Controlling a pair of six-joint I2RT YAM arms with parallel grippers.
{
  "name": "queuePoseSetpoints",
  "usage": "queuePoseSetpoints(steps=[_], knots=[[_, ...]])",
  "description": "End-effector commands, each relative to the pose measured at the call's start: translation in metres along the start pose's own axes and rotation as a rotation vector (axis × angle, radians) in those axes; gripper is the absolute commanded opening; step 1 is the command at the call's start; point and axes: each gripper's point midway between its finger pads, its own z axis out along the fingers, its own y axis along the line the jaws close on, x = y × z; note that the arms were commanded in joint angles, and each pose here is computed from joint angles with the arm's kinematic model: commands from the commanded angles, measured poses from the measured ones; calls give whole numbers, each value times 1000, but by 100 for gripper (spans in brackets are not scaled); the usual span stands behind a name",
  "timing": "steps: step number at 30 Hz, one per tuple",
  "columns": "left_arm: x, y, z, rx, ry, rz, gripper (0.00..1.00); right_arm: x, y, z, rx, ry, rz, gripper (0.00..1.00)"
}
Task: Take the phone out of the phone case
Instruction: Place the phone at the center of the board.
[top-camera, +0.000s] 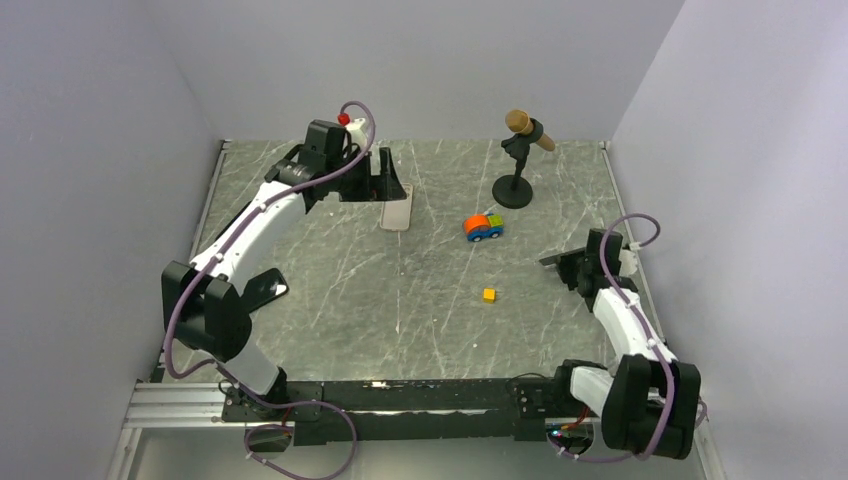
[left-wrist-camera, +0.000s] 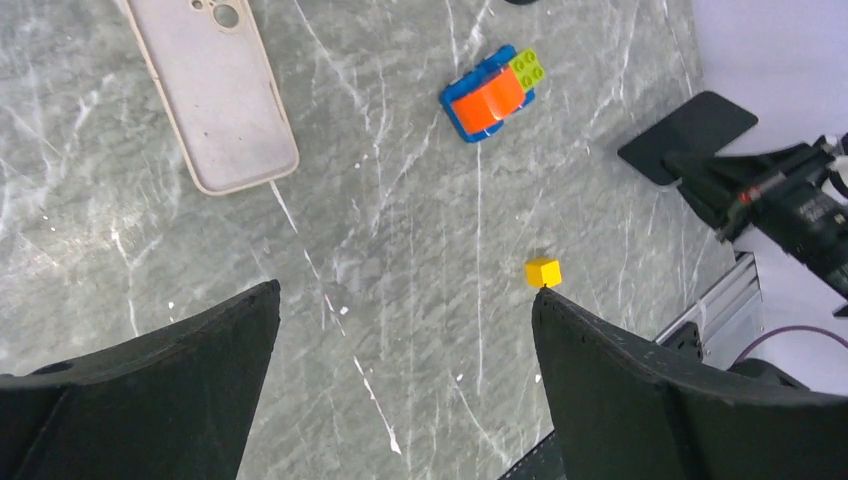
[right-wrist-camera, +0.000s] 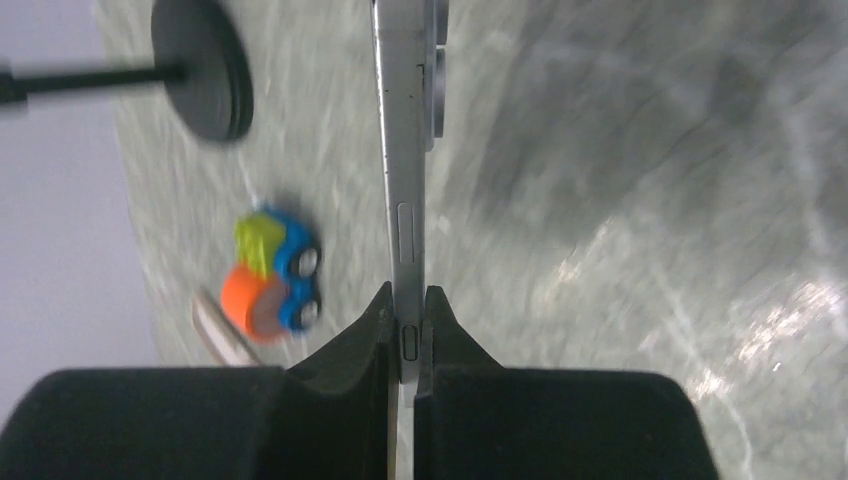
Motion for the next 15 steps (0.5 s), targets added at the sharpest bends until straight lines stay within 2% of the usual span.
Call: queuePoseSetpoints(steps=[1,4,6,12,15], knots=[[-3,-10,-14,35,-41,61,99,-69,22,17,-79,-270,215,0],[-4,-11,-17,34,-39,67,98,-90,17,35,-71,-341,283,0],[-4,-12,-18,40,-37,66,97,-96,17,52,-71,-344,320,0],[-5,-19,-23,81,-49,62,97,-93,25,100,-110,-254,460,0],[-7,-15,-23,81,-50,49,96,-93,30,119,-124,-217,481,0]])
